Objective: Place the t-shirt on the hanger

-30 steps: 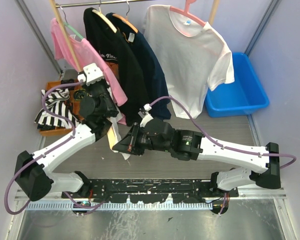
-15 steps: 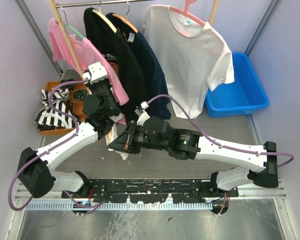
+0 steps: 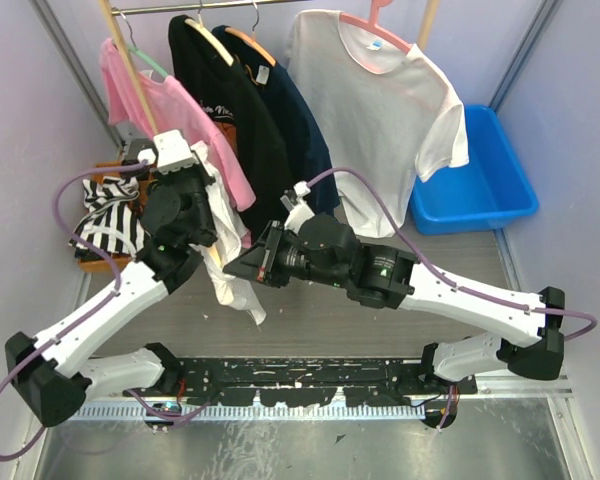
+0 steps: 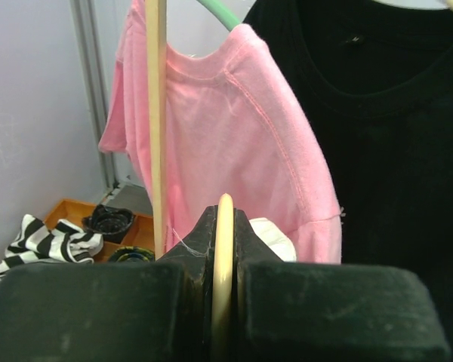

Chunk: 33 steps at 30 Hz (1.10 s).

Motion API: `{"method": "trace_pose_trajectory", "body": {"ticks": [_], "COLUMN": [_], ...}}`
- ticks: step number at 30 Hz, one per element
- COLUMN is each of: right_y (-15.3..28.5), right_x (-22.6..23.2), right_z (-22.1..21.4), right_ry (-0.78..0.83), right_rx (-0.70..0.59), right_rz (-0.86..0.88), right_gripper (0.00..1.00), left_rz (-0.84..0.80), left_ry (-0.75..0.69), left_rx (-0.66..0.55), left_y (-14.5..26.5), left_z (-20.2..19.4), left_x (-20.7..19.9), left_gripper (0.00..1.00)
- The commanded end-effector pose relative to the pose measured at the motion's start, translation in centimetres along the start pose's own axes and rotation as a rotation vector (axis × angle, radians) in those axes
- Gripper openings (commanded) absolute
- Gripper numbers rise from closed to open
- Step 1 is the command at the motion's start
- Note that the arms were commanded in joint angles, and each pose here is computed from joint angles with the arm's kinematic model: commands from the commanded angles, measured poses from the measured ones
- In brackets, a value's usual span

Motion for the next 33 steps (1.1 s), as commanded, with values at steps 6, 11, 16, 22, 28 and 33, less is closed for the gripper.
{"method": "trace_pose_trajectory", "body": {"ticks": [6, 11, 16, 22, 28, 33], "right_y": [1.1, 0.5, -0.1, -1.0, -1.4, 0.9], "right_x": [1.3, 2.4, 1.1, -1.2, -0.8, 0.4], "right_z": [4.7, 6.2, 8.2, 10.3, 9.8, 9.2], "right_ry": [0.159, 0.2, 0.219, 0.255, 0.3, 0.32], "right_rx": [-0.143, -0.159, -0.182, -0.193, -0.077, -0.077], "right_rz": [-0.022, -0.019, -0.074, -0.133, -0.052, 0.031], "right_gripper": [0.01, 0.01, 0.01, 0.01, 0.3, 0.51], "left_rz": [-0.167, -0.207, -0.252, -0.286, -0.294, -0.298], "left_ry": [0.094, 0.085, 0.099, 0.121, 0.11, 0.092], "left_rx": [0.11, 0.179, 0.216, 0.229, 0.248, 0.269], "left_y": [1.7, 2.0, 2.7, 3.2, 3.3, 3.3], "left_z": [1.9, 0.5, 0.5, 1.4, 1.9, 1.6], "left_x": [0.0, -0.7, -1.1, -1.0, -0.8, -1.0], "left_gripper": [0.0, 0.0, 0.0, 0.0, 0.0, 0.0]}}
Point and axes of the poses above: each gripper's point midway between its finger pads, its own y axis back along the fingers, its own x axis along the line the jaws close on, z = x × y, the point moved 6 cm from there along y, back along the fingers, and after that the axes turned 3 degrees about y, right-handed, at the moved point
